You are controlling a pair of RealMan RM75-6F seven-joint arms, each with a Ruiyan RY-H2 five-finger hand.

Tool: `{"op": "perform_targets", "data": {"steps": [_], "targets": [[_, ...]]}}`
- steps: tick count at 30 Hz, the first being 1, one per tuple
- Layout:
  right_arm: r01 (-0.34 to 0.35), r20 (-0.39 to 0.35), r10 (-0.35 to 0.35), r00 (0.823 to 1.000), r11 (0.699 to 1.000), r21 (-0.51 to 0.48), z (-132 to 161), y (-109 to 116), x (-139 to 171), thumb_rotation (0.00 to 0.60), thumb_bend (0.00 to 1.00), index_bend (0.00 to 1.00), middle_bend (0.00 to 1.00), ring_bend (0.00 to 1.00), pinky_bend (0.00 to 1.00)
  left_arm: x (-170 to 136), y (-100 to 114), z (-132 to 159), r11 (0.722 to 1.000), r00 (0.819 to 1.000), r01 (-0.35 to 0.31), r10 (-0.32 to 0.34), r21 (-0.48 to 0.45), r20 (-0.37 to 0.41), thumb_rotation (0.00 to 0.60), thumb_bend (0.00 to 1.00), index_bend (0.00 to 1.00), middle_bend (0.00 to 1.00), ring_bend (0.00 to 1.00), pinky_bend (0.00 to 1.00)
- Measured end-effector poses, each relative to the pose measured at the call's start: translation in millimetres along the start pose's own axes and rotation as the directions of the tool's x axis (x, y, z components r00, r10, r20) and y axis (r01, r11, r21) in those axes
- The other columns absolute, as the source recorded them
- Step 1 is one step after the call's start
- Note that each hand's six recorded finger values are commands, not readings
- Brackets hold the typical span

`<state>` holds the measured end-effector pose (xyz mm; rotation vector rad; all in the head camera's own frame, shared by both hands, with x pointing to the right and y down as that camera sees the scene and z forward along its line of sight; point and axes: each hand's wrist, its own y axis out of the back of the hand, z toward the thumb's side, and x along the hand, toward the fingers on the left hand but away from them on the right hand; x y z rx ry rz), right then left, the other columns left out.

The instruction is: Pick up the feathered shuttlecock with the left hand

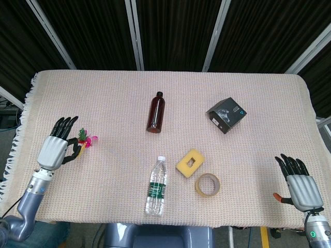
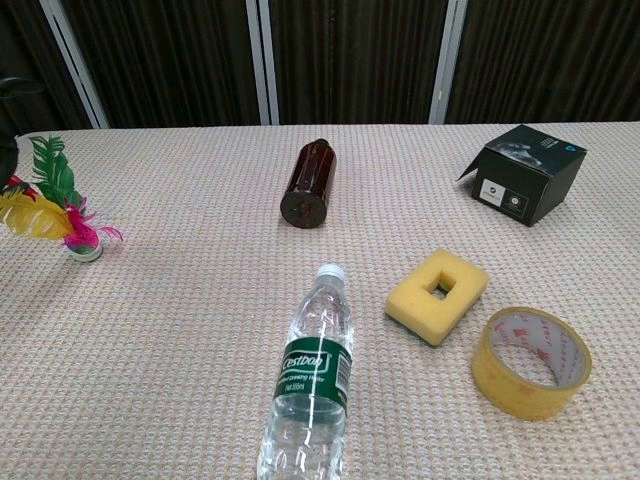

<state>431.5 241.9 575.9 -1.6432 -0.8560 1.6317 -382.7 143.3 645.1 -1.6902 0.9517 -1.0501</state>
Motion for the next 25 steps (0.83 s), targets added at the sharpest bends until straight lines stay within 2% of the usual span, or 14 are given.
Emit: {"op": "perform_targets", "data": {"steps": [5, 7, 9, 11, 14, 17, 19, 21, 25], "targets": [[-0.011, -0.002, 0.011, 1.0, 1.0, 0.008, 2, -4, 0, 0.6, 0.11, 0.0, 0.0, 0.0, 0.0, -25, 13, -18, 1.0, 0.999, -0.015, 0.016, 0.027, -0.042, 0.6, 0.41, 0.57, 0.0, 0.0, 0.0], [-0.016, 0.0, 0.016, 1.0, 1.0, 0.009, 2, -5, -1, 0.6, 0.11, 0.0, 0.0, 0.0, 0.0, -33, 18, -22, 0.999, 0.998, -0.028, 0.029, 0.027, -0.057, 0.6, 0.38, 0.47, 0.0, 0.0, 0.0], [-0.022, 0.001, 0.022, 1.0, 1.0, 0.011, 2, -7, -1, 0.6, 0.11, 0.0, 0.0, 0.0, 0.0, -43, 26, -27, 0.999, 0.996, -0.047, 0.048, 0.022, -0.071, 0.6, 0.32, 0.25, 0.0, 0.0, 0.0], [-0.025, 0.0, 0.025, 1.0, 1.0, 0.013, 3, -8, -2, 0.6, 0.11, 0.0, 0.0, 0.0, 0.0, -52, 33, -31, 0.998, 0.995, -0.062, 0.062, 0.001, -0.084, 0.6, 0.29, 0.15, 0.0, 0.0, 0.0], [-0.026, -0.001, 0.026, 1.0, 1.0, 0.008, 4, -7, -2, 0.6, 0.11, 0.0, 0.0, 0.0, 0.0, -66, 41, -34, 0.998, 0.993, -0.054, 0.05, -0.032, -0.104, 0.6, 0.28, 0.09, 0.0, 0.0, 0.0], [-0.023, -0.003, 0.023, 1.0, 1.0, 0.006, 4, -6, -1, 0.6, 0.11, 0.0, 0.0, 0.0, 0.0, -85, 48, -40, 1.0, 0.988, -0.02, 0.019, -0.008, -0.154, 0.6, 0.25, 0.06, 0.0, 0.0, 0.0], [-0.021, -0.007, 0.021, 1.0, 1.0, 0.004, 4, -6, 0, 0.6, 0.11, 0.0, 0.0, 0.0, 0.0, -101, 52, -43, 1.0, 0.98, 0.001, 0.004, 0.027, -0.201, 0.6, 0.17, 0.05, 0.0, 0.0, 0.0], [-0.017, -0.014, 0.017, 1.0, 1.0, 0.001, 5, -5, 0, 0.6, 0.11, 0.0, 0.0, 0.0, 0.0, -119, 57, -44, 0.998, 0.964, 0.033, -0.018, 0.055, -0.266, 0.6, 0.08, 0.04, 0.0, 0.0, 0.0], [-0.014, -0.029, 0.014, 0.999, 1.0, -0.002, 7, -3, 3, 0.6, 0.11, 0.0, 0.0, 0.0, 0.0, -146, 72, -41, 0.996, 0.925, 0.064, -0.038, 0.055, -0.378, 0.6, 0.07, 0.04, 0.0, 0.0, 0.0]]}}
